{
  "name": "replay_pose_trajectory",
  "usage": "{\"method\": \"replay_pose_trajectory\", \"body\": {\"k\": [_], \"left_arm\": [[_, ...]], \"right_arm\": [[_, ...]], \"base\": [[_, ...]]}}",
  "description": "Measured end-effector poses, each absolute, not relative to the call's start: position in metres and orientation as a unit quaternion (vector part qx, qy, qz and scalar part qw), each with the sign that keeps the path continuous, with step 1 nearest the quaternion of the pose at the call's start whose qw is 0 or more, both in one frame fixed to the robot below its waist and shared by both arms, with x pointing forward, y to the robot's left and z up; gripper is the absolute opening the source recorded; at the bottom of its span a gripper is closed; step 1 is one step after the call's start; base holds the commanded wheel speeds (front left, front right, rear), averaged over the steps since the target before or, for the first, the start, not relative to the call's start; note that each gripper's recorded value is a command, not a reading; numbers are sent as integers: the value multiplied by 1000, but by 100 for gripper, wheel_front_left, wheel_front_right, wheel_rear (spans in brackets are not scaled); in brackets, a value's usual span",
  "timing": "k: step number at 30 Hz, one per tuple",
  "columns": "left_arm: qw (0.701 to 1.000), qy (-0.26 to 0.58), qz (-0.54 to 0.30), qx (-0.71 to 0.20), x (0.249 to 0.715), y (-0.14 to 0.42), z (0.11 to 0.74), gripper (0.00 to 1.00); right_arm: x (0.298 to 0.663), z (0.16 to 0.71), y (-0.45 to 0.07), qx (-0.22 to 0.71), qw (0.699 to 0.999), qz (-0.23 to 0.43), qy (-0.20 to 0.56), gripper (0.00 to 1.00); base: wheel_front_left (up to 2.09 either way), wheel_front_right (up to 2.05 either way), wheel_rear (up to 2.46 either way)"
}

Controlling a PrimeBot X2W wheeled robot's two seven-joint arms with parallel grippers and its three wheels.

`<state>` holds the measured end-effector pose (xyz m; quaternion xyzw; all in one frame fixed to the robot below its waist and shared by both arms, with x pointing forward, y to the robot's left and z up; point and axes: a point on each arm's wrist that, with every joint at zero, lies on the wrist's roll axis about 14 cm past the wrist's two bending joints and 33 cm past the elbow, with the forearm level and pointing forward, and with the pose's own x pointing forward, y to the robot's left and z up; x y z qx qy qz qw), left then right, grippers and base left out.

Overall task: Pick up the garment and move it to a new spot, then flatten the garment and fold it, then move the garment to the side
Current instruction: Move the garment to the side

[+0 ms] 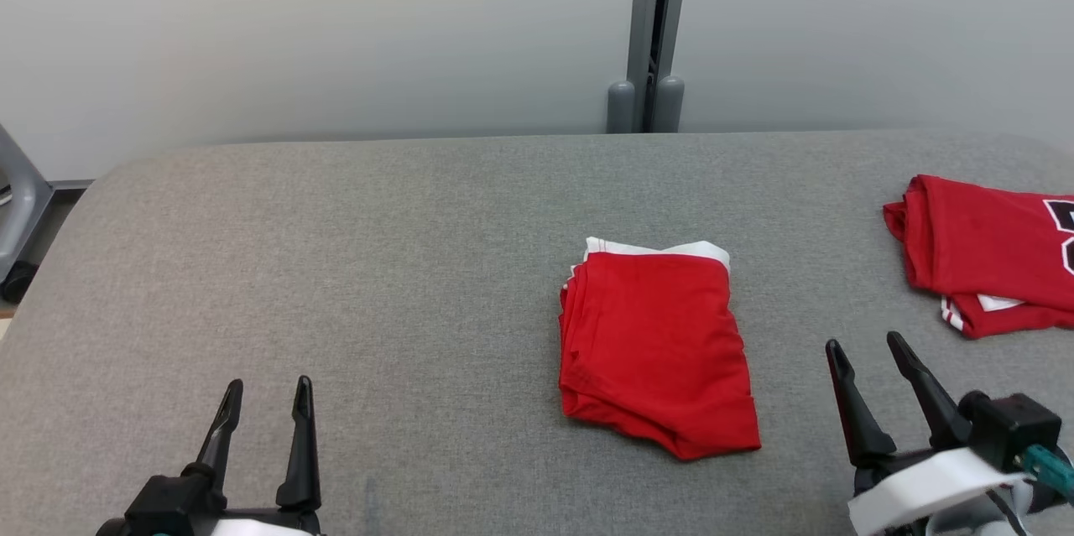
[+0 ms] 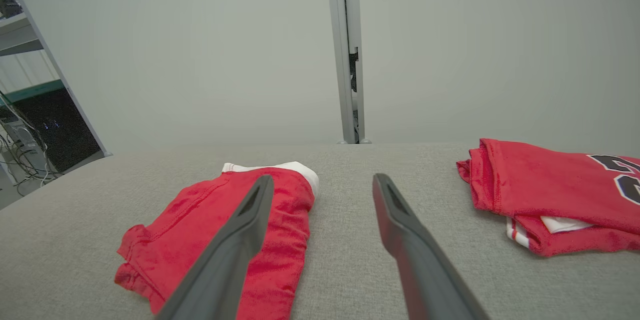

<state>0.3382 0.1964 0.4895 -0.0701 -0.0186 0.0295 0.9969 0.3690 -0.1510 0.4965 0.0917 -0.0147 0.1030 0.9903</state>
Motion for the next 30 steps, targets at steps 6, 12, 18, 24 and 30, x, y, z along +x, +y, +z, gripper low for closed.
{"method": "replay_pose_trajectory", "body": {"k": [6,12,18,24,30], "left_arm": [[997,-24,29,-73,345,194,493,100],[996,-22,36,-79,351,197,492,100],[996,-16,46,-81,354,201,489,100],[995,-7,58,-81,356,207,483,100],[995,-7,60,-79,360,208,483,100]], "right_arm": [[405,494,-134,78,987,136,15,100],[436,474,-114,62,982,164,64,100],[451,442,-96,71,974,176,125,100],[448,405,-76,72,961,191,187,100],[439,380,-74,76,953,184,228,100]], "base": [[0,0,0],[0,0,0],[0,0,0],[0,0,0],[0,0,0]]}}
